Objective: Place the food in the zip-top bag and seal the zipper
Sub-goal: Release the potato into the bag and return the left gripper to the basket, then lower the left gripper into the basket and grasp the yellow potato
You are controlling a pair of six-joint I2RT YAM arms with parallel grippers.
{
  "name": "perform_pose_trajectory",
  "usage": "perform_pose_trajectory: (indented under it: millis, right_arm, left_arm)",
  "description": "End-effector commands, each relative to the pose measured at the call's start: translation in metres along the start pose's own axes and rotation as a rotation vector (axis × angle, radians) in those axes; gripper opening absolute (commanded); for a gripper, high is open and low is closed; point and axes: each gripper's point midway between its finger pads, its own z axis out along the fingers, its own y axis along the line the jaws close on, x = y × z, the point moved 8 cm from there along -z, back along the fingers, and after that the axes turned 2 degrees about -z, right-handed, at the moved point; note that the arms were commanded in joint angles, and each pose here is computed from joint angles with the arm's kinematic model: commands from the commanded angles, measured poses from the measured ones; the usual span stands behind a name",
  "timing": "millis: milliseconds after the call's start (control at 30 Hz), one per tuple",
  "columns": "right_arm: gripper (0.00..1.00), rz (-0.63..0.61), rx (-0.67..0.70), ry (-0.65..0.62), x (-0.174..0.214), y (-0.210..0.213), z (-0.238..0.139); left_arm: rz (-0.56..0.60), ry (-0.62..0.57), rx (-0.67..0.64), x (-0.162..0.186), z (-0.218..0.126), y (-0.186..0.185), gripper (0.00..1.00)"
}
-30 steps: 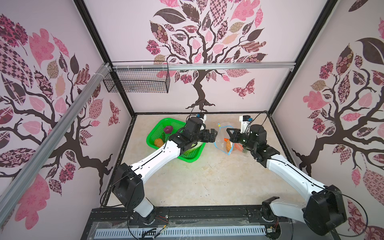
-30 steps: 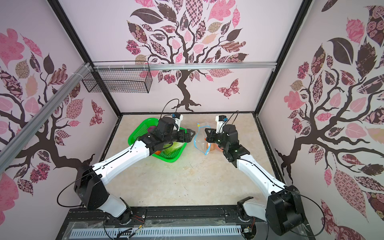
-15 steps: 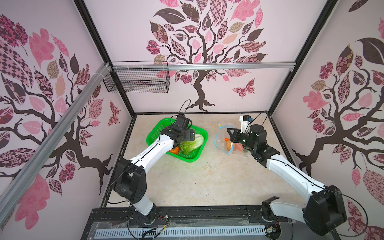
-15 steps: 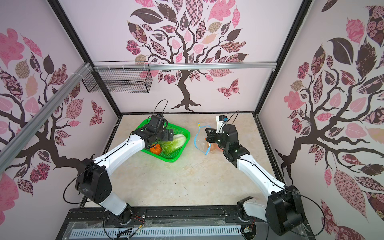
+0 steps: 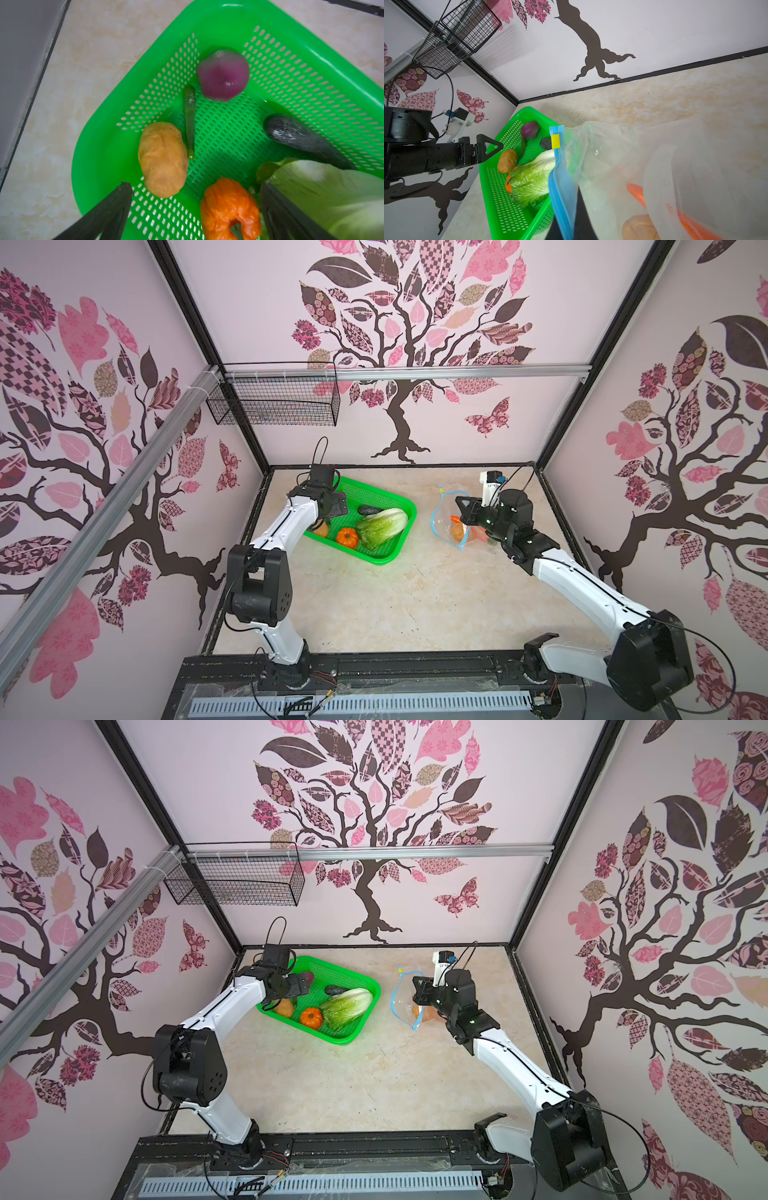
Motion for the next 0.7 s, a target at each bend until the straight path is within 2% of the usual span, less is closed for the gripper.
perform_pose_trajectory:
  millis: [0,400,667]
  right_arm:
    - [0.00,-0.022,-0.001,-0.051,-0.013,0.005,-0.010]
    - [0.00,-0.034,0.016,-0.065,-0.014,0.004,-0.012]
    - [0.00,-0.032,0.012,-0.059,-0.013,0.004,-0.011]
  left_arm:
    - [-0.041,-0.032,-0.033,-0.016,0.012,-0.002,0.98]
    - [-0.039,0.043,-0.112,-0.008,0.062,-0.006,0.98]
    - [-0.053,0.102,-0.055,-0.006,0.084,-0.018,0.98]
